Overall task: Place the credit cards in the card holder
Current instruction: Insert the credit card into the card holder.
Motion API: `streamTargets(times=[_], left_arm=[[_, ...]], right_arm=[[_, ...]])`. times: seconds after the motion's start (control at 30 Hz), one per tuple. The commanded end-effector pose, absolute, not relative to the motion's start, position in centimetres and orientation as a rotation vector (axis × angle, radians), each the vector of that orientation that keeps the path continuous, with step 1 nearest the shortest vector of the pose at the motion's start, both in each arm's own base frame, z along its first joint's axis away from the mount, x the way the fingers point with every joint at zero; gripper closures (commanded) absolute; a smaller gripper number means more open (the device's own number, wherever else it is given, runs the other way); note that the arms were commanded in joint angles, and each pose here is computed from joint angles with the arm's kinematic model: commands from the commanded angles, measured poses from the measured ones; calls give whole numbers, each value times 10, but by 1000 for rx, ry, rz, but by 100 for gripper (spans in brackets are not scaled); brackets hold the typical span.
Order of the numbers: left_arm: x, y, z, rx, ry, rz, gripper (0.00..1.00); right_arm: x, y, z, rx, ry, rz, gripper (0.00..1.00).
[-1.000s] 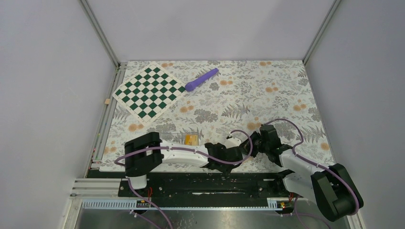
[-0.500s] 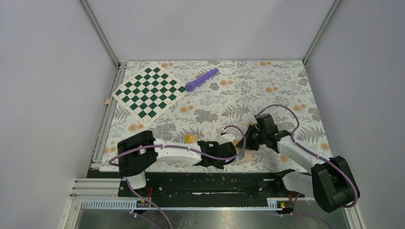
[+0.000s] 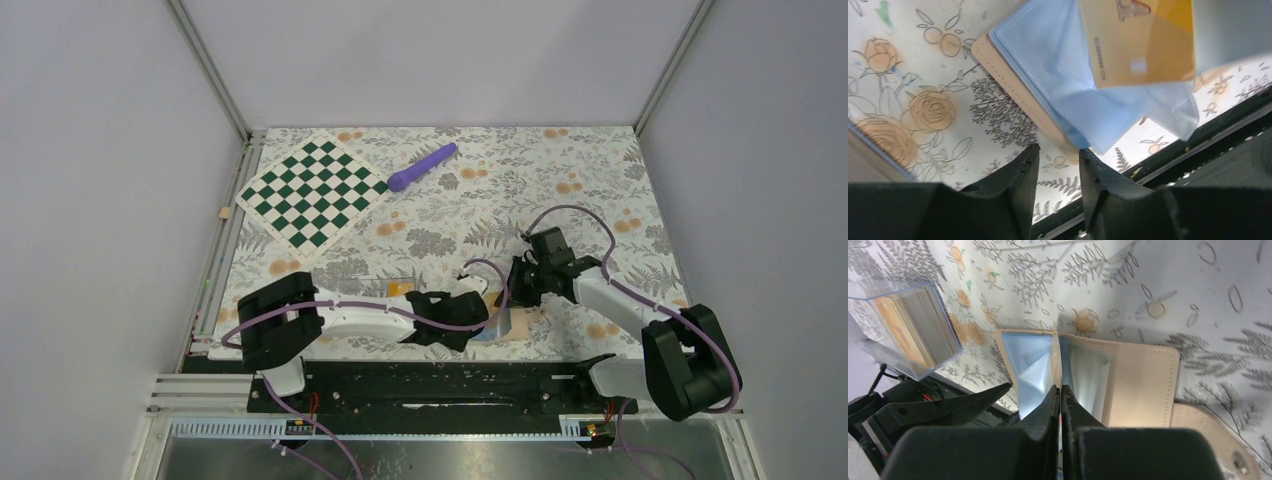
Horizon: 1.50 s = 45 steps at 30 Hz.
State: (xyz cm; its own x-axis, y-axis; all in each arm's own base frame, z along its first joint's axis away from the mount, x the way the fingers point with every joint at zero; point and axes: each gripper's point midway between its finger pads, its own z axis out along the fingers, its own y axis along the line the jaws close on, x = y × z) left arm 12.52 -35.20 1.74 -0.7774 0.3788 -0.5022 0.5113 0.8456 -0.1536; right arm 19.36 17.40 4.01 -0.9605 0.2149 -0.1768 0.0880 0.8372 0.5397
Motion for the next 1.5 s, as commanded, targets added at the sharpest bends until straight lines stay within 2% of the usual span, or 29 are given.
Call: streamTargets(times=[0.0, 0.1, 0.2, 0.43, 0.57, 0.77, 0.97, 1.2, 1.3, 1.37, 1.4, 1.47], left_arm=[[127, -332, 26, 697, 2552, -346, 56], [132, -337, 50, 666, 2508, -405, 52], [139, -338, 72, 607, 2480, -466, 53], [159, -351, 115, 435, 2412, -809, 56], [158, -362, 110, 445, 2441, -872, 47], [145, -383, 84, 469, 2520, -970, 48], [145, -391, 70, 546, 2535, -875, 50], [143, -390, 44, 699, 2551, -585, 47], [146, -375, 29, 701, 2591, -429, 55], [151, -365, 25, 689, 2594, -352, 70], [154, -359, 25, 678, 2586, -312, 81], [157, -349, 23, 663, 2578, -261, 98]], right_arm=[[215, 191, 49, 169, 2709, 903, 100], [219, 202, 51, 278, 2650, 1050, 100], [223, 205, 53, 391, 2577, 1108, 100], [218, 199, 41, 703, 2449, 1196, 100], [217, 195, 37, 768, 2443, 1171, 100], [219, 188, 33, 897, 2401, 1140, 100], [212, 182, 22, 925, 2429, 1096, 100], [209, 186, 16, 917, 2470, 1104, 100], [207, 188, 15, 897, 2490, 1114, 100], [206, 189, 16, 869, 2511, 1108, 100], [204, 188, 16, 854, 2529, 1096, 100], [203, 187, 17, 813, 2551, 1073, 100]])
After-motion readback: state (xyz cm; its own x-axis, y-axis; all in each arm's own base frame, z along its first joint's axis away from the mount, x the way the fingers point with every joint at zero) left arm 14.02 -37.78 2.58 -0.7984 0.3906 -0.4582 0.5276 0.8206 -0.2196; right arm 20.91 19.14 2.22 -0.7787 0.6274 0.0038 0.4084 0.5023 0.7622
